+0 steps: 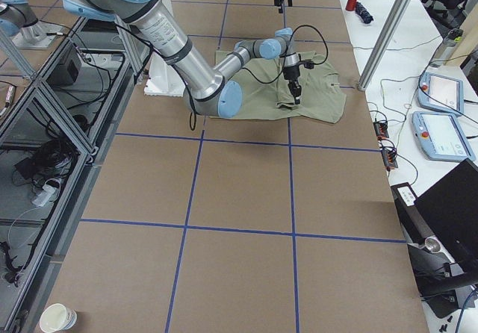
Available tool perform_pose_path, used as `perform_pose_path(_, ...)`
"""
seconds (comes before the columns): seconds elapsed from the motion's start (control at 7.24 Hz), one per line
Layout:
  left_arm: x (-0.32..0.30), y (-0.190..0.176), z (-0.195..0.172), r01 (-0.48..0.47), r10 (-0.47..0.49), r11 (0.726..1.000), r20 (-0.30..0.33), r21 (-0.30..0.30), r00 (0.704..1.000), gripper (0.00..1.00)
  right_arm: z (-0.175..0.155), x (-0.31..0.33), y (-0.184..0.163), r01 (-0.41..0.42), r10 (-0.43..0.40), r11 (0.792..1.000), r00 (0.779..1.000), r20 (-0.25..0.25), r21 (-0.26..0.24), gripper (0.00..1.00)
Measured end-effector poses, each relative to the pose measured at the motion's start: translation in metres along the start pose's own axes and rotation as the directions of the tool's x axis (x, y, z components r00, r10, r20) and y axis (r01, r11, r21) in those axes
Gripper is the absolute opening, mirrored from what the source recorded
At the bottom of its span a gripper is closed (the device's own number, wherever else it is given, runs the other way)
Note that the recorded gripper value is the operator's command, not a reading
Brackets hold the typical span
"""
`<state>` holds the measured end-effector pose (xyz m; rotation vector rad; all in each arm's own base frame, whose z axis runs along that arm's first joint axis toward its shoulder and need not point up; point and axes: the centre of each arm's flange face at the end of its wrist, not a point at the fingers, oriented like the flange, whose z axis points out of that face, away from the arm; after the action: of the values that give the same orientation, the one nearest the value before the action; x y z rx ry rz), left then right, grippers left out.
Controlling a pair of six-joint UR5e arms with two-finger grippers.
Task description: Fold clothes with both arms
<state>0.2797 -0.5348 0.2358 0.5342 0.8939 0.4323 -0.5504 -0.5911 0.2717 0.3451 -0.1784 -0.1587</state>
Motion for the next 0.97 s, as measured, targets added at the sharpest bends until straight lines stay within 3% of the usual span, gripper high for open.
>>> perform_pose_path(0.14,0.001,0.0,-0.002,0.002,-0.002,1.0,-0.002,0.004,1.0,1.0,0.01,0.007,0.0,0.026,-0.026,0.999,1.0,-0.006,0.02,0.0)
perform_pose_path(0.28,0.002,0.0,-0.003,0.004,-0.004,1.0,-0.003,0.006,1.0,1.0,0.018,0.013,0.0,0.036,-0.036,0.999,0.999,-0.003,0.036,0.7)
perform_pose_path(0.41,0.004,0.0,-0.004,0.004,-0.004,1.0,-0.005,0.008,1.0,1.0,0.02,0.014,-0.001,0.034,-0.035,0.998,0.999,0.011,0.057,1.0)
perform_pose_path(0.69,0.006,0.0,-0.006,0.006,-0.006,1.0,-0.007,0.012,1.0,1.0,0.016,0.016,-0.007,-0.004,-0.006,0.994,0.996,0.088,0.111,1.0)
perform_pose_path(0.83,0.009,0.001,-0.006,0.026,-0.026,1.0,-0.008,0.016,1.0,1.0,0.018,0.024,-0.003,-0.078,0.054,0.99,0.98,0.193,0.119,1.0)
perform_pose_path(0.97,0.018,0.005,-0.003,0.069,-0.069,0.997,-0.018,0.016,0.997,1.0,0.02,0.039,0.013,-0.167,0.126,0.981,0.937,0.326,0.1,1.0)
